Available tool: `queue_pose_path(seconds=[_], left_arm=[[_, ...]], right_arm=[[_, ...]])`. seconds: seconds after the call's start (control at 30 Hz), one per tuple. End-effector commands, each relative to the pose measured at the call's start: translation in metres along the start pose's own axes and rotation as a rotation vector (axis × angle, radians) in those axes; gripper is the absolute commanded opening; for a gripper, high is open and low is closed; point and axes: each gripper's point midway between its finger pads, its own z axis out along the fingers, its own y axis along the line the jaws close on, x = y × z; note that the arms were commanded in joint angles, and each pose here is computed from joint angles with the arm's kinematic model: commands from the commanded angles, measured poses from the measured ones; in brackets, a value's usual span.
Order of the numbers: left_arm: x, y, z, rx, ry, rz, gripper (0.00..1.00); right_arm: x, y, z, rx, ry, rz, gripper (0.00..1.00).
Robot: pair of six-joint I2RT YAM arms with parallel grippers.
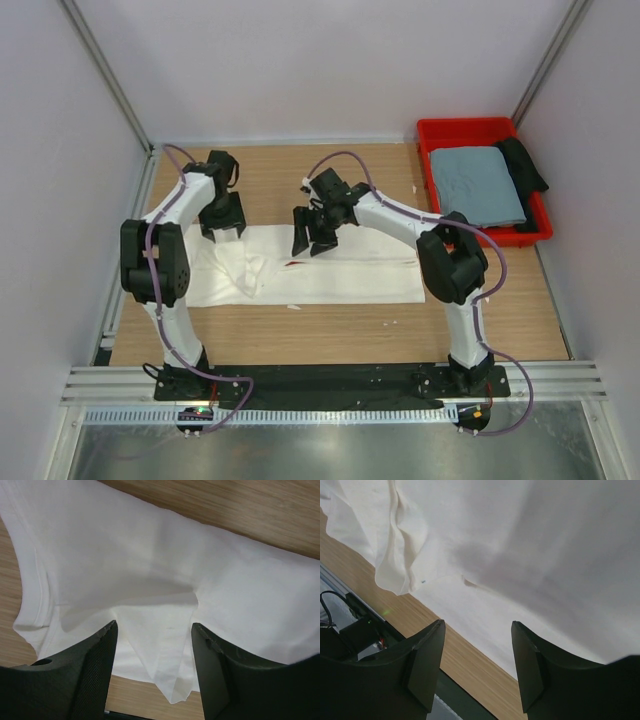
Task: Fold and stack the t-shirts
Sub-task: Fold the tshirt
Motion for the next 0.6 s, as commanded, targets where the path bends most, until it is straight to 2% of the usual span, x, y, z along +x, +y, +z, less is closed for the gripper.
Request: queue_pose_path(seconds=[0.0,0.1,0.2,0.4,0.57], left_arm=[[-0.019,-0.021,-0.016,0.025,-0.083,0.031,0.62],[-0.015,-0.040,-0.016,0.026,-0.083,0.085,0.59],[-0.024,-0.055,-0.020,0.045,-0.161,0.181,0.57],[-0.027,-0.045,-0.018,0.038,-0.239,0.410,0.54],[-0.025,-0.039,-0.008,0.035,-0.236,0.440,0.54]], right_arm=[[-0.009,-0.007,-0.014,0.029,-0.043,0.005,0.61],[-0.006,-0.015,-0.021,0.065,-0.049,-0.012,0.61],[-0.003,-0.024,-0.027,0.074,-0.054,-0.003,0.61],[0.003,-0.039,-0.043,0.052,-0.064,0.032,0.62],[0.006,-0.042,-0.050,0.042,-0.068,0.027,0.62]])
